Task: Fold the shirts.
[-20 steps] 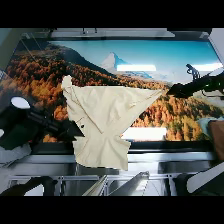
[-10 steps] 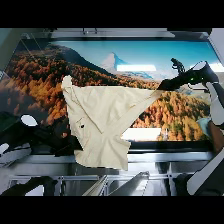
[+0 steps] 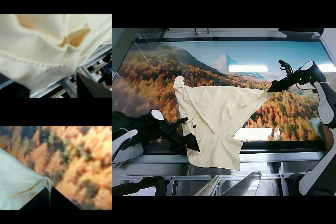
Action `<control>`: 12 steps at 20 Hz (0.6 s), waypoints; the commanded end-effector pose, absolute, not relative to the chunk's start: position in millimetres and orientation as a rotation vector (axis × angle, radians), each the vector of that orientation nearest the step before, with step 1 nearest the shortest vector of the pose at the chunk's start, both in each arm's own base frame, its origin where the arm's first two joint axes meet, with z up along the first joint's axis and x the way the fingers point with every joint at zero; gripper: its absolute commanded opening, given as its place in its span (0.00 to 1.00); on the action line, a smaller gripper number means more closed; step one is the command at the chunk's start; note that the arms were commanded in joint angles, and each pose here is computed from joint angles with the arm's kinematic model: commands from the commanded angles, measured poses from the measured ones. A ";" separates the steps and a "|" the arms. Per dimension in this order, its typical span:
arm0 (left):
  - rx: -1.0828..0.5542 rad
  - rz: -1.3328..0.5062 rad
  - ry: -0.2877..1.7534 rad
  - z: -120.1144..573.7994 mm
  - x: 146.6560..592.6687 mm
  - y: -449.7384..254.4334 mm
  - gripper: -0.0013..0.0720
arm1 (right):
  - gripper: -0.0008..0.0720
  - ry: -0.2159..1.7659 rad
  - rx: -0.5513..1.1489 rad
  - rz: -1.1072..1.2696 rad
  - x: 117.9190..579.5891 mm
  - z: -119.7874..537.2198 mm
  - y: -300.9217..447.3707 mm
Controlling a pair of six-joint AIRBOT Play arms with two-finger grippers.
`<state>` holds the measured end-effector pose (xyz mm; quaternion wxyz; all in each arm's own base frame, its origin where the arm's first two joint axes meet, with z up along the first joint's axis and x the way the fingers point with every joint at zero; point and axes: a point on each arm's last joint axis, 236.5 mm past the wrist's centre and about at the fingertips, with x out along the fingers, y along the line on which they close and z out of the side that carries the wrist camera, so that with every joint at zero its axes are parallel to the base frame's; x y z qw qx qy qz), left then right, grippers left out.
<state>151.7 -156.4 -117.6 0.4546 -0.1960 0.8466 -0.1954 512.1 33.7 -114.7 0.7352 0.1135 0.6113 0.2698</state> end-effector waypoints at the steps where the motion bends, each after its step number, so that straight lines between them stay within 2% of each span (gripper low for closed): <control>1: -0.400 -0.535 2.031 -126.4 175.8 -166.6 0.02 | 0.04 1.339 0.308 0.529 514.2 -104.1 15.4; 5: -0.395 -0.530 1.888 -107.1 236.3 -153.9 0.03 | 0.04 1.337 0.416 0.434 506.4 -80.3 -28.7; 7: -0.389 -0.501 1.810 -97.2 268.3 -136.9 0.04 | 0.04 1.392 0.537 0.394 487.0 -74.8 -47.4; 10: -0.354 -0.468 1.593 -78.9 336.2 -113.3 0.04 | 0.04 1.474 0.804 0.488 445.0 -65.8 -26.7; 12: -0.364 -0.445 1.527 -68.4 368.7 -100.0 0.04 | 0.04 1.516 0.884 0.528 414.5 -67.6 -2.9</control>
